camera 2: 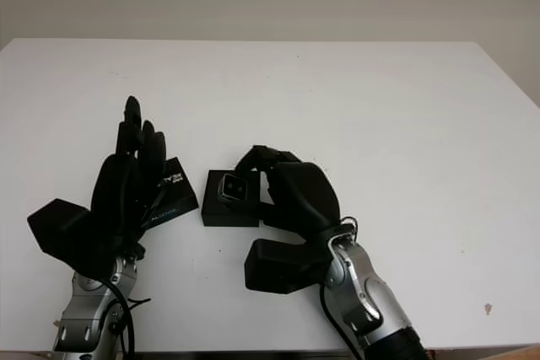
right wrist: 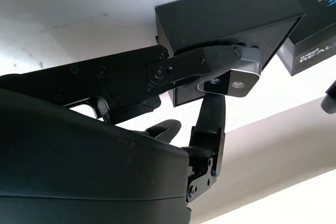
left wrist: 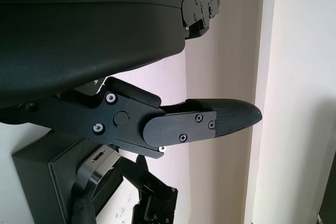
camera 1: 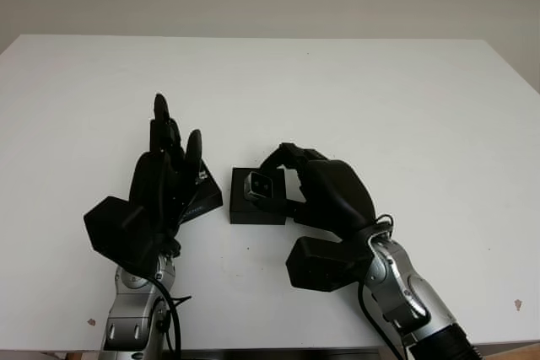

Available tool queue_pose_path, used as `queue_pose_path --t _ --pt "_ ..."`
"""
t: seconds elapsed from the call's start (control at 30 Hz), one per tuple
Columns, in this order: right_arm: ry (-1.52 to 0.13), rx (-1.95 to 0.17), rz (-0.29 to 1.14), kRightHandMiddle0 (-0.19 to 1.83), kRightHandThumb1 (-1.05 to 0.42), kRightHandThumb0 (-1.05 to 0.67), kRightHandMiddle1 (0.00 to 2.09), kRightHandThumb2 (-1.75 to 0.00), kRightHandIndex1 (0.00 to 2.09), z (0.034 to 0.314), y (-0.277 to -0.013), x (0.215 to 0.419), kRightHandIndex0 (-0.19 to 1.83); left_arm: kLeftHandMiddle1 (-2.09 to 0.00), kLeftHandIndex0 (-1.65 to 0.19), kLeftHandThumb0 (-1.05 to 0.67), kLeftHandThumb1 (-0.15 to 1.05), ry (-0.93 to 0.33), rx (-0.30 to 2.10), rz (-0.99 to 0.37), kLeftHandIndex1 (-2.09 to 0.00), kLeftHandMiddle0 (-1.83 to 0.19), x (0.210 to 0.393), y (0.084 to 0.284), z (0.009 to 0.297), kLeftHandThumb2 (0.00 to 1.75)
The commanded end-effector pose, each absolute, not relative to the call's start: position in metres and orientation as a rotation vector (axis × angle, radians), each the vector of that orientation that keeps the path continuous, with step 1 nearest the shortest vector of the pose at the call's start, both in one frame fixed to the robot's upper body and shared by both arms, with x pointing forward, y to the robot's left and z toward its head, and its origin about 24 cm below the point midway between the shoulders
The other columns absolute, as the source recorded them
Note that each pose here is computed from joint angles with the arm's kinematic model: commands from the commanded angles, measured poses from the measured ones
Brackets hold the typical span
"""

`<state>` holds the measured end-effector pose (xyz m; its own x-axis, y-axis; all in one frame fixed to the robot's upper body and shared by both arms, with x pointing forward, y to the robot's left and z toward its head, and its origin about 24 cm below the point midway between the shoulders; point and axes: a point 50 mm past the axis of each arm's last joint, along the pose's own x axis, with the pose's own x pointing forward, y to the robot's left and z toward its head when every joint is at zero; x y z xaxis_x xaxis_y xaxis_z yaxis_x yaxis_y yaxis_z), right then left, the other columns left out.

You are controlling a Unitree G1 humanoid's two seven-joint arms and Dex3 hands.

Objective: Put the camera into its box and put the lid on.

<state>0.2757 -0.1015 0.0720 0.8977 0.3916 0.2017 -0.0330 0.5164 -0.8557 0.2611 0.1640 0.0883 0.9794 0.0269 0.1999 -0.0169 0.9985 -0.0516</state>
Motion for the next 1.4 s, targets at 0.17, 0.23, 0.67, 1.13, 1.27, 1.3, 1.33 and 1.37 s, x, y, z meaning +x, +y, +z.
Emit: queue_pose_path --t 0.17,0.23,0.67,1.13,1.27,1.3,1.33,1.37 --pt "-0.402 -0.985 0.278 0.31 -0.99 -0.38 1.40 -0.06 0.43 0.068 -0.103 0.276 0.27 0.00 0.19 -0.75 1.05 -0.212 -0.055 0.022 0.00 0.19 0.262 0.164 0.089 0.49" --pt "-0.406 -0.989 0.280 0.31 -0.99 -0.38 1.43 -0.05 0.60 0.068 -0.103 0.276 0.18 0.00 0.19 -0.75 1.05 -0.213 -0.056 0.025 0.00 0.19 0.262 0.164 0.089 0.49" --pt "-0.440 -1.009 0.272 0.27 -0.99 -0.36 1.56 -0.05 0.82 0.064 -0.103 0.276 0.10 0.00 0.19 -0.75 1.05 -0.206 -0.045 0.028 -0.01 0.19 0.261 0.164 0.088 0.50" --pt "-0.359 -0.859 0.229 0.23 -0.99 -0.33 1.60 -0.05 0.84 0.071 -0.107 0.286 0.09 0.00 0.18 -0.75 1.05 -0.198 -0.056 0.034 -0.03 0.19 0.260 0.162 0.086 0.48" --pt "-0.281 -0.756 0.224 0.22 -0.99 -0.35 1.63 -0.05 0.82 0.081 -0.112 0.297 0.09 0.00 0.19 -0.75 1.05 -0.199 -0.061 0.033 -0.04 0.19 0.261 0.162 0.085 0.48" --pt "-0.267 -0.734 0.222 0.24 -0.99 -0.35 1.63 -0.05 0.79 0.084 -0.113 0.299 0.12 -0.01 0.19 -0.75 1.05 -0.198 -0.064 0.034 -0.04 0.19 0.261 0.162 0.085 0.48" --pt "-0.254 -0.706 0.220 0.26 -0.98 -0.36 1.61 -0.05 0.75 0.087 -0.114 0.302 0.15 -0.01 0.19 -0.76 1.05 -0.197 -0.065 0.034 -0.04 0.19 0.261 0.162 0.085 0.48" --pt "-0.246 -0.687 0.216 0.27 -0.97 -0.36 1.59 -0.05 0.73 0.090 -0.115 0.304 0.17 0.00 0.19 -0.76 1.05 -0.196 -0.066 0.034 -0.04 0.19 0.261 0.162 0.085 0.47"
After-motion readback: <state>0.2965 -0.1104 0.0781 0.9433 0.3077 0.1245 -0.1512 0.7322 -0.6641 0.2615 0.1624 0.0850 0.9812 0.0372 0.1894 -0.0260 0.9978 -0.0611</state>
